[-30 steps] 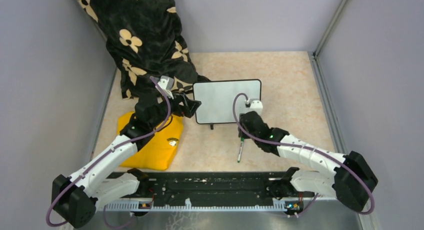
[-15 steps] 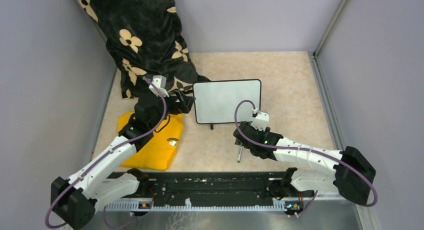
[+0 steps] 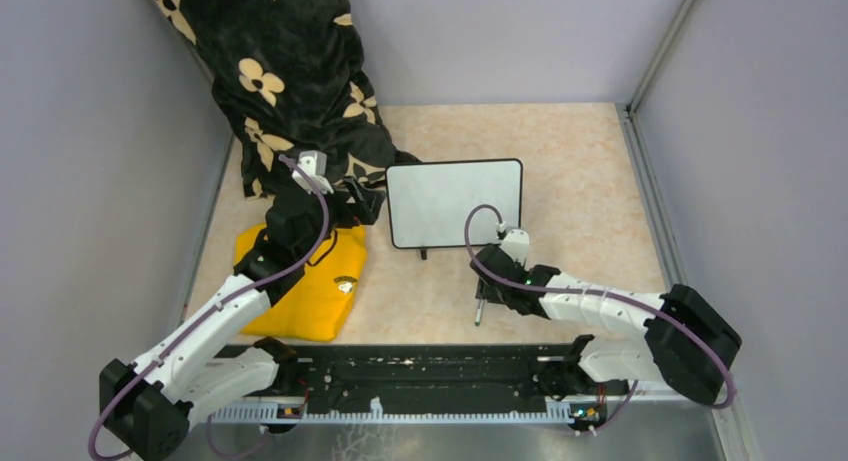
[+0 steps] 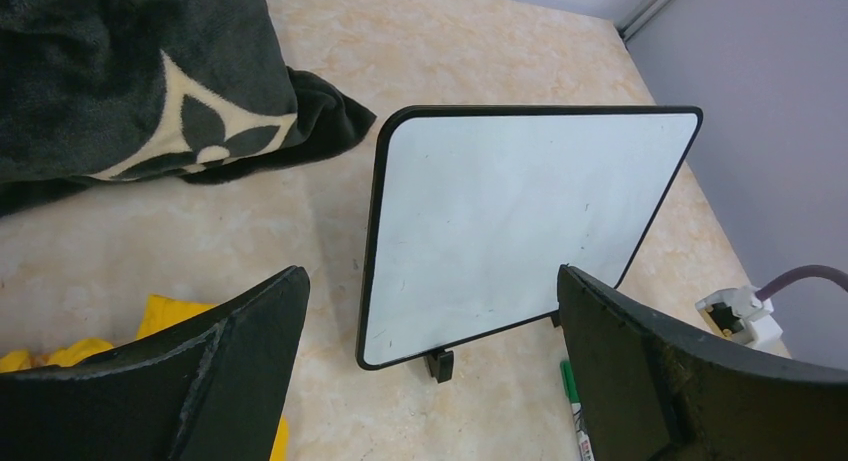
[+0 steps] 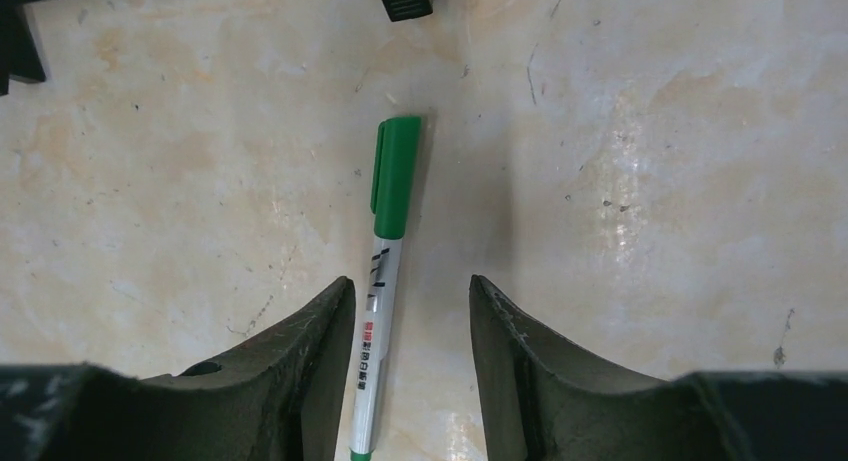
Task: Write a sentence on the whiteboard
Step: Open the whiteboard marker at the center of the board.
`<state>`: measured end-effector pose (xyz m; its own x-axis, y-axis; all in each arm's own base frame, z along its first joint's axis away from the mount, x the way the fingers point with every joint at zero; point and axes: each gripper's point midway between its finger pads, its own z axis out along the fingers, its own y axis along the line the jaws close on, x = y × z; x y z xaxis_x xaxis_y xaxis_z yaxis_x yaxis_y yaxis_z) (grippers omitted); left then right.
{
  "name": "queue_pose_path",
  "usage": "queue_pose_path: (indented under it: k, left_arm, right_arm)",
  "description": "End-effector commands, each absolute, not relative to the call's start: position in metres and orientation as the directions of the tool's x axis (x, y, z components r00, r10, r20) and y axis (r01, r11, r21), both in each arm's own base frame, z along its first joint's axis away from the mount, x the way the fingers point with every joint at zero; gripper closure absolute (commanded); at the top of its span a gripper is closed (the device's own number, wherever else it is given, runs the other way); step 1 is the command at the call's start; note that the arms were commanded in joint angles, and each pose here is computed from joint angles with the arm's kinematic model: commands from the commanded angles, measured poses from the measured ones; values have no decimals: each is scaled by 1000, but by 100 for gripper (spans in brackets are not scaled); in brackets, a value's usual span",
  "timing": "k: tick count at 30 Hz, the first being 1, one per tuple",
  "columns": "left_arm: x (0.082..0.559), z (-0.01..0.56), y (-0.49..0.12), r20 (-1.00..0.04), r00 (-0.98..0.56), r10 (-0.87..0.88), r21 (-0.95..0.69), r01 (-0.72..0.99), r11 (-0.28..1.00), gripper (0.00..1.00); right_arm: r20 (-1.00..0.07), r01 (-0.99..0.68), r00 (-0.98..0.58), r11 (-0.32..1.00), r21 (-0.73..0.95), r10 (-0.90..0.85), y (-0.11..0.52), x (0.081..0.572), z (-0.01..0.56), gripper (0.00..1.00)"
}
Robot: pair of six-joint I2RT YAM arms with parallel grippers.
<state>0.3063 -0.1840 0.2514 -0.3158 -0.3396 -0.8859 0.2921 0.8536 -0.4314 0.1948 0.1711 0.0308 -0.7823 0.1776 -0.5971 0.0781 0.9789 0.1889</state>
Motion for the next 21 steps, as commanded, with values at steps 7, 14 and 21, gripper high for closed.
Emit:
queue_pose_path:
  k: [7,14,21]
  left_arm:
    - [305,267,-190,-894,-287,-343,-431,346,834,1]
    - [304,267,-192,-894,-291,-340,-431,361,827,1]
    - [303,270,-192,-896,-285,-341,-430,364,826,1]
  right_arm:
    - [-595,7,-797,987,162,104,187,204,29,61]
    - [-567,-9,-820,990,143,74,188,200,20,67]
    - [-535,-16,-843,992,122,52,185,192,7,73]
